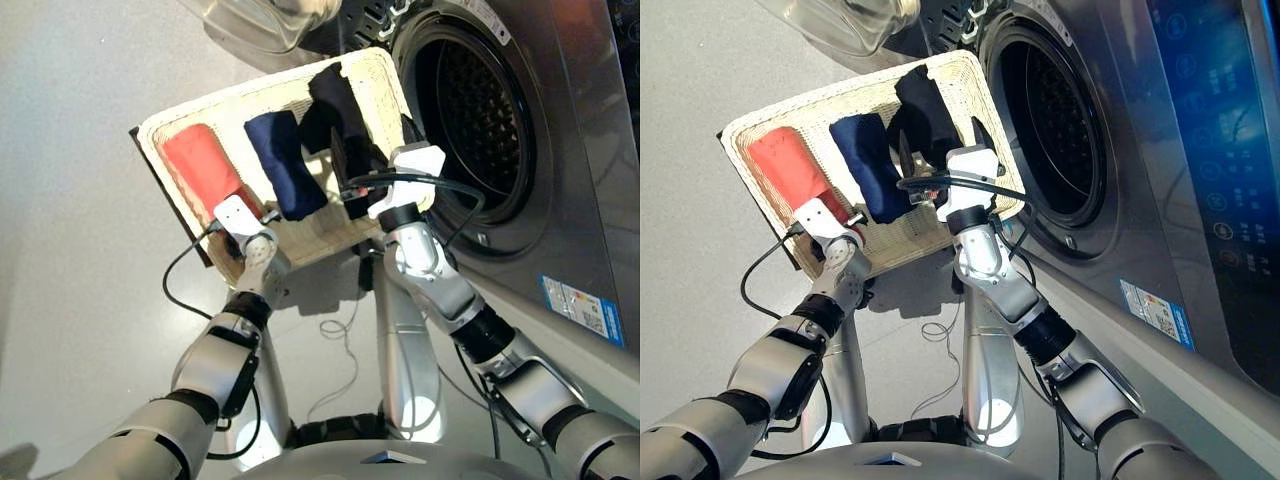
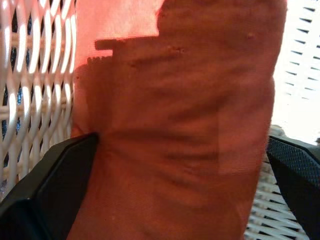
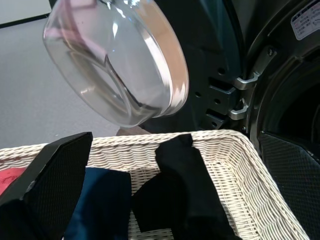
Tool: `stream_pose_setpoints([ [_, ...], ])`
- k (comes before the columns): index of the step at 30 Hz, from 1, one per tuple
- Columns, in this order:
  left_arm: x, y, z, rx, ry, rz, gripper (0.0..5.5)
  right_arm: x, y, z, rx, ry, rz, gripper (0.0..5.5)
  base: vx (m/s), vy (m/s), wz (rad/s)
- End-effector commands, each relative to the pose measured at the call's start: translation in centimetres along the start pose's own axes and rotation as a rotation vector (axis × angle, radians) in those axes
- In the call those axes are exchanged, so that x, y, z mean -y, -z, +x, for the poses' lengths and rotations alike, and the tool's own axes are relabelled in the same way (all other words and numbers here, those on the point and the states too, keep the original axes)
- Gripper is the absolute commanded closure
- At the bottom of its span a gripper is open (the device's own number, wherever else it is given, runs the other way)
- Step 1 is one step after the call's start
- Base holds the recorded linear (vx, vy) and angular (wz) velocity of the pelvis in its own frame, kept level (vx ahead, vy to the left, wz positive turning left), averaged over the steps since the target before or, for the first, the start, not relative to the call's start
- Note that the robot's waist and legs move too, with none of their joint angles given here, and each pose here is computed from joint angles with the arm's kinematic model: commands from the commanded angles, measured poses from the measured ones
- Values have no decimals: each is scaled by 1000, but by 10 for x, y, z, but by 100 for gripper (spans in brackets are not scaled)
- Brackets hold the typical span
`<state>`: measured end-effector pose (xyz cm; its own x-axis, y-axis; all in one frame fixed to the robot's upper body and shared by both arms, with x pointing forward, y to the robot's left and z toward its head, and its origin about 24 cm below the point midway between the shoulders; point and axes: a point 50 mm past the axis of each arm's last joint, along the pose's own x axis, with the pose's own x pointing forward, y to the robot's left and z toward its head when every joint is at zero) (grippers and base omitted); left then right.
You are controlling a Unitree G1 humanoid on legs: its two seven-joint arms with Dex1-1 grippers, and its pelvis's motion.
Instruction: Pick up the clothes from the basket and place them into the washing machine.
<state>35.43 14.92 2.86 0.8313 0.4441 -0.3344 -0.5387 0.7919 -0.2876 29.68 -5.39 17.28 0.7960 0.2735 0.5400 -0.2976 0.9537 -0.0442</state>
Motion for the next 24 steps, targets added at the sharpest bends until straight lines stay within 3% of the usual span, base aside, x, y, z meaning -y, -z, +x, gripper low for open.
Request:
stream_pose_setpoints([
  [1, 1, 10, -2, -40, -29, 12, 0, -5, -36, 2, 199, -22, 66, 0, 0, 0, 0],
  [2, 0, 12, -2, -46, -27, 18, 0, -5, -36, 2, 198, -21, 71, 0, 0, 0, 0],
  [3, 0, 11, -2, -40, -29, 15, 47, -5, -36, 2, 198, -19, 70, 0, 0, 0, 0],
  [4, 0, 12, -2, -45, -29, 19, 349, -5, -37, 2, 198, -21, 71, 0, 0, 0, 0],
  [5, -1, 13, -2, -49, -31, 23, 485, -4, -36, 1, 198, -21, 71, 0, 0, 0, 0],
  [6, -1, 13, -2, -50, -32, 22, 550, -4, -36, 1, 197, -21, 71, 0, 0, 0, 0],
  [14, -1, 6, -1, 26, 9, 130, 550, 1, -33, 1, 191, -15, 41, 0, 0, 0, 0],
  [19, 17, -17, -22, 346, 202, 355, 550, 13, -31, -5, 193, -5, -13, 0, 0, 0, 0],
  [24, 5, -27, -42, 526, 283, 388, 550, 30, -31, -12, 199, 46, -55, 0, 0, 0, 0],
])
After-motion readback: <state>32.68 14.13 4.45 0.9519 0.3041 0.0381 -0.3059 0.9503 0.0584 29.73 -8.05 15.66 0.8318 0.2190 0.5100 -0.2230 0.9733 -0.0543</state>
